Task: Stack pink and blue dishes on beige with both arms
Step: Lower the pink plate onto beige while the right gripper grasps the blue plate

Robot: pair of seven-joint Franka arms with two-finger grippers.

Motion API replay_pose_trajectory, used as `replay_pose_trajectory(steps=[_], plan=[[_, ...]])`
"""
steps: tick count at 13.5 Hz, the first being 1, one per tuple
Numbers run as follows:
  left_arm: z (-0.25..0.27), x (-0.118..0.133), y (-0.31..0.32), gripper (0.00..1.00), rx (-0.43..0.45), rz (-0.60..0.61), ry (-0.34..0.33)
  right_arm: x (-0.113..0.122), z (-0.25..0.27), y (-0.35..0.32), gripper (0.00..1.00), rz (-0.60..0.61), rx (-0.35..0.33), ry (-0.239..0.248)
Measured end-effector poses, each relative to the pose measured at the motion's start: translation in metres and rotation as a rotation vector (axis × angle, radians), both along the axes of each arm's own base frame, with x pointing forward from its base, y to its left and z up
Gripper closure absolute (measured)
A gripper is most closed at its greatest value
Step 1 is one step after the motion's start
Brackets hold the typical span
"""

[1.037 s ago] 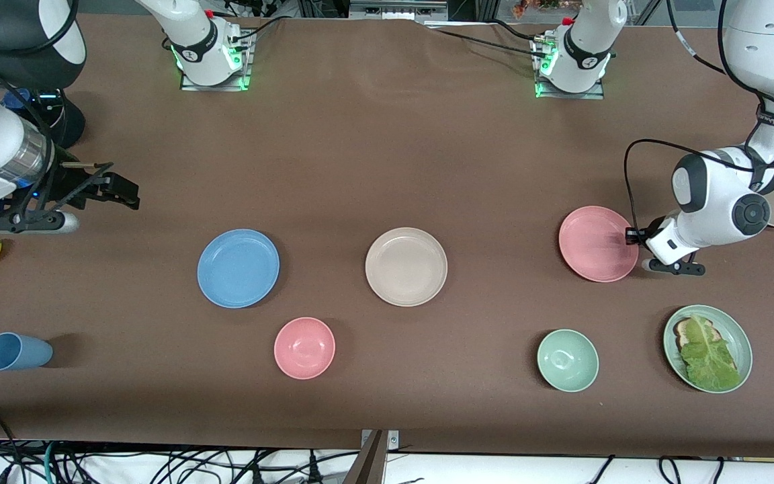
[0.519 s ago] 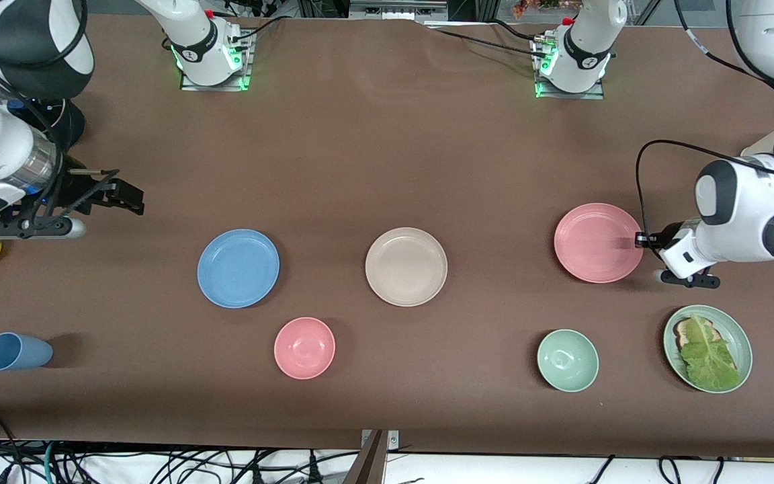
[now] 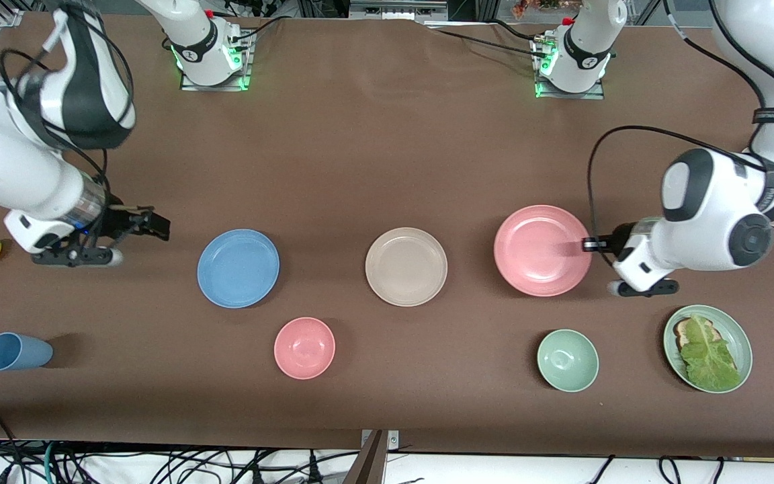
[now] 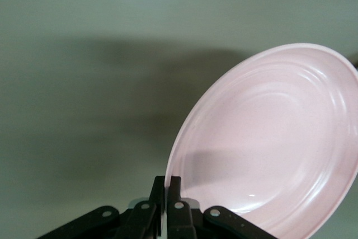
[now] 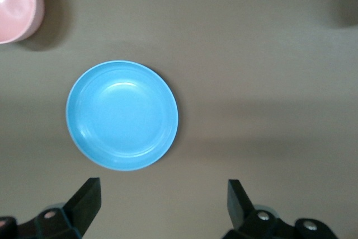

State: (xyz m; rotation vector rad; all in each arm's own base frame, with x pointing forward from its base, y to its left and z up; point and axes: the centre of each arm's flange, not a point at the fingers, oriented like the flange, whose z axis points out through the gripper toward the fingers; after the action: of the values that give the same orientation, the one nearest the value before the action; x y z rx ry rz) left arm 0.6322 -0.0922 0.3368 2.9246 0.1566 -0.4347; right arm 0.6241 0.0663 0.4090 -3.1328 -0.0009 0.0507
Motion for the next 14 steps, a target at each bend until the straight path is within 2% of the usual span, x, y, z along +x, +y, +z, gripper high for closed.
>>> replay_pose_trajectory(steps=[4, 8, 10, 14], plan=[[-0.003, -0.002, -0.113, 0.95, 0.022, 0.043, -0.018, 0.012, -0.086, 0.002, 0.0, -0.001, 0.001, -0.008], [-0.046, -0.01, -0.201, 0.95, 0.037, 0.091, -0.065, 0.019, -0.16, 0.017, 0.0, 0.018, 0.014, -0.024], [-0.068, -0.016, -0.225, 0.95, 0.069, 0.11, -0.082, 0.017, -0.185, 0.018, 0.0, 0.019, 0.016, -0.025], [-0.087, -0.02, -0.244, 0.95, 0.084, 0.136, -0.096, 0.002, -0.214, 0.014, 0.0, 0.013, 0.018, -0.055]])
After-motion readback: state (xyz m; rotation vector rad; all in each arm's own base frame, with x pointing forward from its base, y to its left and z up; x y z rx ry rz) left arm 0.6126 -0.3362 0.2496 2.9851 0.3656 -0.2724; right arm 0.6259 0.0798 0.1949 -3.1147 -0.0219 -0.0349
